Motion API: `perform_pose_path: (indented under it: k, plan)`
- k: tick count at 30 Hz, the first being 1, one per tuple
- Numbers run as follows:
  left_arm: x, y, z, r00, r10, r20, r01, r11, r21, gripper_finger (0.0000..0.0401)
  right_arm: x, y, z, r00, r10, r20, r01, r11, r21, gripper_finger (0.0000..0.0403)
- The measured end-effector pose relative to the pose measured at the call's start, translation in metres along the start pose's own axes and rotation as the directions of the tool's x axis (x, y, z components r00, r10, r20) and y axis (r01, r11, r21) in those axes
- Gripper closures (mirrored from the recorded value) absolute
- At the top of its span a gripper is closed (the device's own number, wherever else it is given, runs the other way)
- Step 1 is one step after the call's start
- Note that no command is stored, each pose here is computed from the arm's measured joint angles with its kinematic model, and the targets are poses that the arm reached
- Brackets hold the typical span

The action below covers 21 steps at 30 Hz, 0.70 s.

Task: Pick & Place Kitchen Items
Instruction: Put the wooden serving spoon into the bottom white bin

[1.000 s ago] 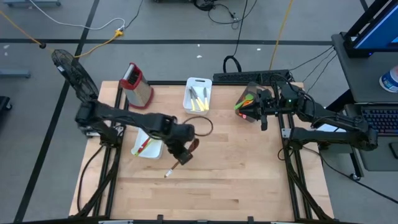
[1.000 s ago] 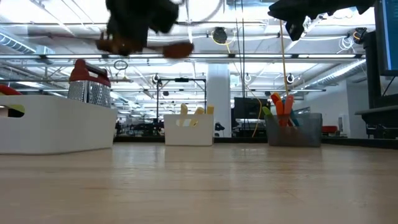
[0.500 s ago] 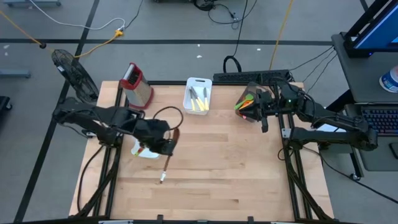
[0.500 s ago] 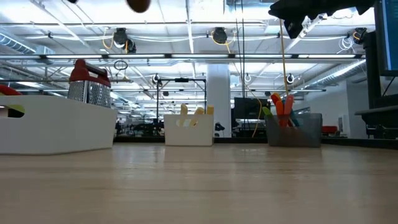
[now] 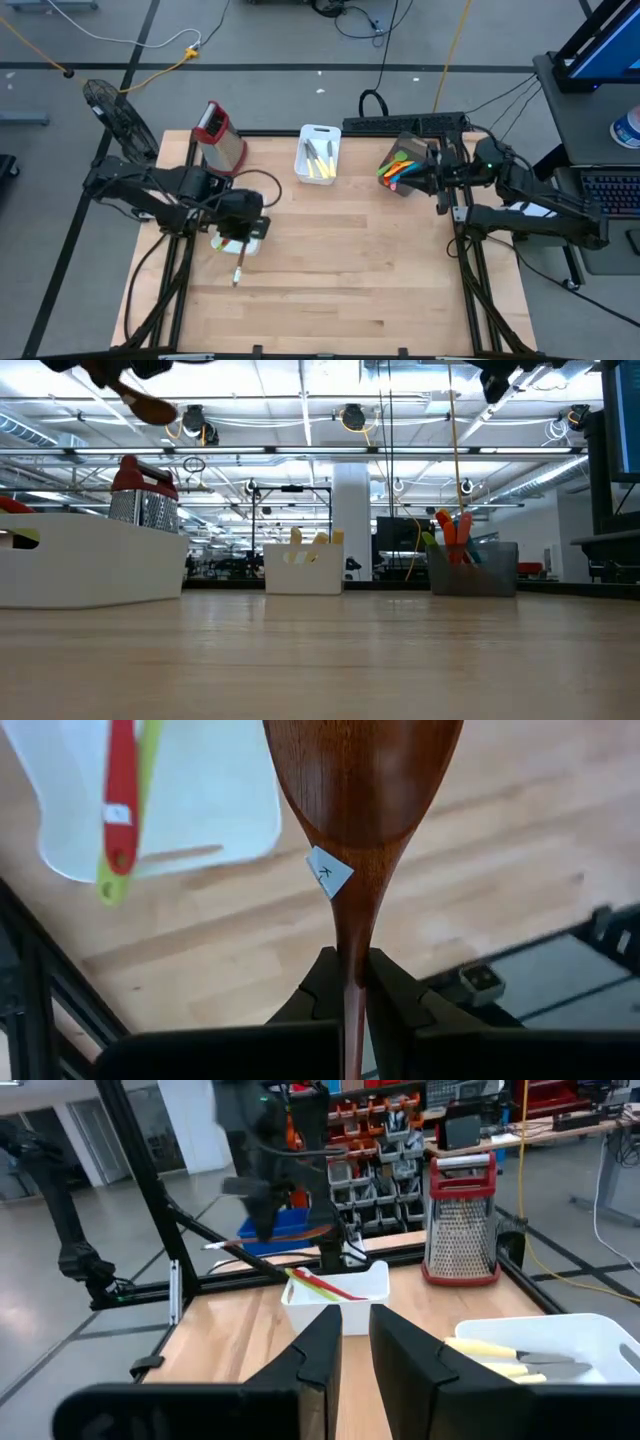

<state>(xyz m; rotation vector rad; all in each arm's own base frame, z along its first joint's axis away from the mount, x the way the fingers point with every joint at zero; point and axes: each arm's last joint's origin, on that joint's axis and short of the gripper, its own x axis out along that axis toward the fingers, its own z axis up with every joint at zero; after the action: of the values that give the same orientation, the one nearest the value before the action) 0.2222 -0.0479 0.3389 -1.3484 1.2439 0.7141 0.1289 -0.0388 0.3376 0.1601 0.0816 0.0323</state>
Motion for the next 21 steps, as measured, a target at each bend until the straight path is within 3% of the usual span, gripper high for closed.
perform_pose_path:
  k: [8,14,21]
  plan:
    - [-0.009,0.01,0.037,0.998,0.053,0.037,-0.049,0.993,-0.107,0.0393,-0.02,0.007,-0.01,0.997,-0.037,-0.07,0.035,0.999,-0.025,0.0353]
    - [-0.012,0.022,0.057,0.994,0.11,0.019,-0.105,0.978,-0.179,0.0393,-0.031,0.007,-0.031,0.994,-0.097,-0.047,0.095,0.995,-0.037,0.0353]
    - [0.005,0.029,0.069,0.989,0.139,-0.054,-0.147,0.97,-0.193,0.0393,-0.047,0.011,-0.05,0.992,-0.129,0.01,0.129,0.992,0.001,0.0353]
